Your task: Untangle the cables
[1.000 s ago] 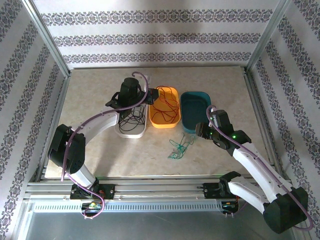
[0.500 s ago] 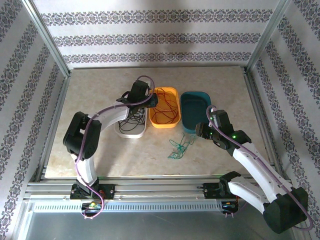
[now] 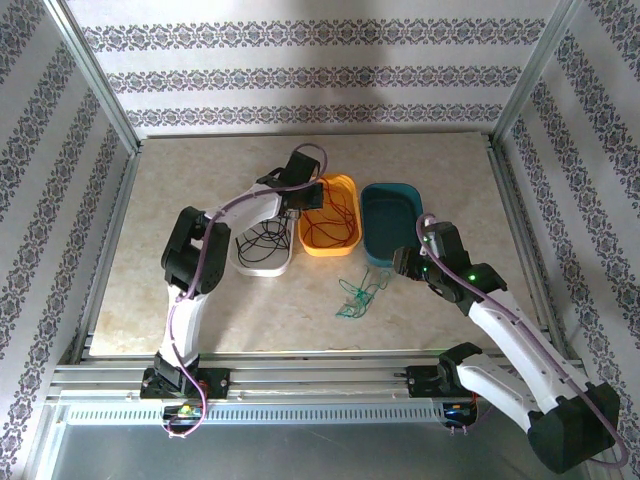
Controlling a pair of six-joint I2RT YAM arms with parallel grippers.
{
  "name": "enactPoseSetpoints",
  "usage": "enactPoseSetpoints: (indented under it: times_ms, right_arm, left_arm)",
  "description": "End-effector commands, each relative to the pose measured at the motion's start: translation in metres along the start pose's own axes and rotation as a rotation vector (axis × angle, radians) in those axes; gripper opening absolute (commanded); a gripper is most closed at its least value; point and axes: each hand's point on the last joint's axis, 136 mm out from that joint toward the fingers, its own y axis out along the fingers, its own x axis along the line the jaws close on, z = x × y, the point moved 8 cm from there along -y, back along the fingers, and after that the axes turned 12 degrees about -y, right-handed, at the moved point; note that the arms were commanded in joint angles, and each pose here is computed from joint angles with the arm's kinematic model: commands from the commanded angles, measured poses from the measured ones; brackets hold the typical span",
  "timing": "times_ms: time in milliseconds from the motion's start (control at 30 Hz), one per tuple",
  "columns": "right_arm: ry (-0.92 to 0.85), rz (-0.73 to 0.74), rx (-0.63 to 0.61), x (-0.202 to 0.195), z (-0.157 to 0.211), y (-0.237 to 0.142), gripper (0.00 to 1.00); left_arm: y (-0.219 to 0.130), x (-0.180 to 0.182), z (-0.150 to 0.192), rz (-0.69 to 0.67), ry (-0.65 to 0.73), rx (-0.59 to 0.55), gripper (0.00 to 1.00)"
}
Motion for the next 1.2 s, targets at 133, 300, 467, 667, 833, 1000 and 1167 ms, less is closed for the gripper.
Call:
enactPoseSetpoints:
  times_ms: [133, 300, 467, 667, 833, 1000, 1167]
  right_arm:
    - [-0.003, 0.038, -0.014, -0.006, 0.000, -0.006, 0.53]
    - [-0.001, 0.033, -0.010, -0.006, 0.002, -0.006, 0.53]
    - [-0.001, 0.033, -0.007, -0.006, 0.003, -0.005, 0.52]
    - [0.002, 0.030, -0.007, -0.006, 0.004, -0.004, 0.52]
    - [-0.011, 0.013, 0.010, -0.004, 0.006, -0.001, 0.53]
    - [-0.070, -0.072, 0.086, 0.008, 0.015, 0.009, 0.52]
    - [-0.139, -0.131, 0.221, 0.023, 0.027, 0.028, 0.52]
  left_arm:
    - [0.010, -0.001, 0.014, -0.124, 0.069, 0.068, 0.07]
    - [0.001, -0.014, 0.003, -0.088, 0.077, 0.034, 0.32]
    - [-0.020, -0.033, -0.012, -0.055, 0.106, -0.009, 0.45]
    - [-0.058, -0.055, -0.028, -0.038, 0.165, -0.103, 0.63]
    - [-0.085, -0.065, -0.021, -0.053, 0.282, -0.161, 0.70]
    - [-0.099, -0.084, 0.043, 0.231, 0.537, 0.006, 0.71]
    - [-0.106, -0.079, 0.126, 0.435, 0.713, 0.250, 0.71]
